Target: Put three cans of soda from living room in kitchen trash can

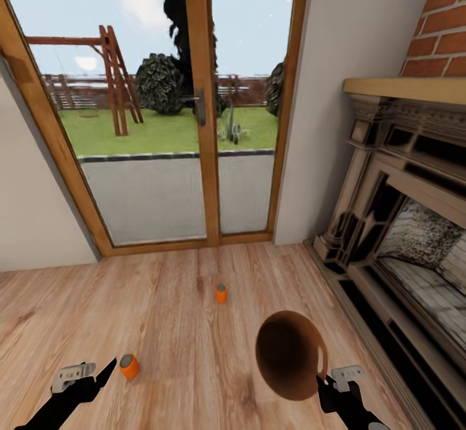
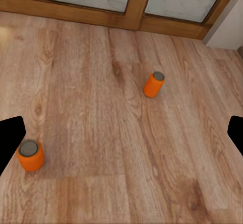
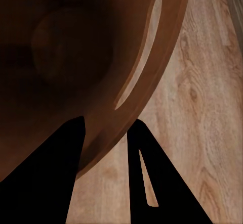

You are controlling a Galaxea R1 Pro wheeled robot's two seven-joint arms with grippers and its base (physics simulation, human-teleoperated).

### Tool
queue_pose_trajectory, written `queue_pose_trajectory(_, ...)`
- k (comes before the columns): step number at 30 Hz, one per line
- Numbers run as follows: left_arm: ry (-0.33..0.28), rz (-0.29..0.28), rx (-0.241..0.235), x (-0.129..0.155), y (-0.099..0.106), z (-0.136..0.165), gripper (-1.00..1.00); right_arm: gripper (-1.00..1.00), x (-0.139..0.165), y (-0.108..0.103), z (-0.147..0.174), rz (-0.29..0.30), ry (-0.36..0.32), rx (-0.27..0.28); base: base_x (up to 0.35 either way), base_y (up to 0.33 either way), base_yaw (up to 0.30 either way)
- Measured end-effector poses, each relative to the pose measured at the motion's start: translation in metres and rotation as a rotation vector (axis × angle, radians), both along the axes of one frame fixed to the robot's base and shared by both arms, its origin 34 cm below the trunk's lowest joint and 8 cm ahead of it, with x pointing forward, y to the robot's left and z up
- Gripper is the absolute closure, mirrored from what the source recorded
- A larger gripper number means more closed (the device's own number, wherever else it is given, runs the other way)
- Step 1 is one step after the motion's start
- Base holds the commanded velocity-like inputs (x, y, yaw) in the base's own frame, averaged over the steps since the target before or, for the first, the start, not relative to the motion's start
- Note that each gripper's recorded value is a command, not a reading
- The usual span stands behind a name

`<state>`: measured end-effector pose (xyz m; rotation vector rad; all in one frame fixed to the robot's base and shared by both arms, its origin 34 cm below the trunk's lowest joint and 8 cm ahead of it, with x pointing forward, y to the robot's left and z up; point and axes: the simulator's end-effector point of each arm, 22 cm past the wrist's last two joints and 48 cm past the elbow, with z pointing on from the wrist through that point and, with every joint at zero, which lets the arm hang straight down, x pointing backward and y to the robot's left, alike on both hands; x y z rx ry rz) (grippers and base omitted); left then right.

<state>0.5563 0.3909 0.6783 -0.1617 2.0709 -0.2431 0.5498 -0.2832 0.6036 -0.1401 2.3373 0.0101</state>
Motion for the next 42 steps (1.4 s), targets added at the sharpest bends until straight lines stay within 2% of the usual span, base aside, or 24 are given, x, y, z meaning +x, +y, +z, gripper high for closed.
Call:
queue_pose_trajectory(15,0.001,0.000,-0.001,-0.0001,-0.0001,-0.0001,-1.00,1.00,0.0001,0.0001,0.0001,-0.004,0.000,0.004,0.299,0.017,-0.005)
queue_pose_trajectory(24,-0.002,-0.001,-0.001,0.0004,-0.0004,0.0012,-1.00,1.00,0.0010,0.0003,0.0017,-0.005,-0.004,0.007,0.272,0.145,-0.151)
queue_pose_trajectory(37,-0.014,-0.004,-0.001,0.0022,-0.0012,0.0062,-1.00,1.00,0.0038,0.0002,0.0067,-0.006,-0.016,0.007,0.132,0.027,-0.208)
queue_pose_trajectory(42,-0.016,-0.002,-0.001,0.0025,-0.0009,0.0070,-1.00,1.00,0.0024,-0.0002,0.0055,-0.007,-0.013,0.007,0.043,0.000,-0.044)
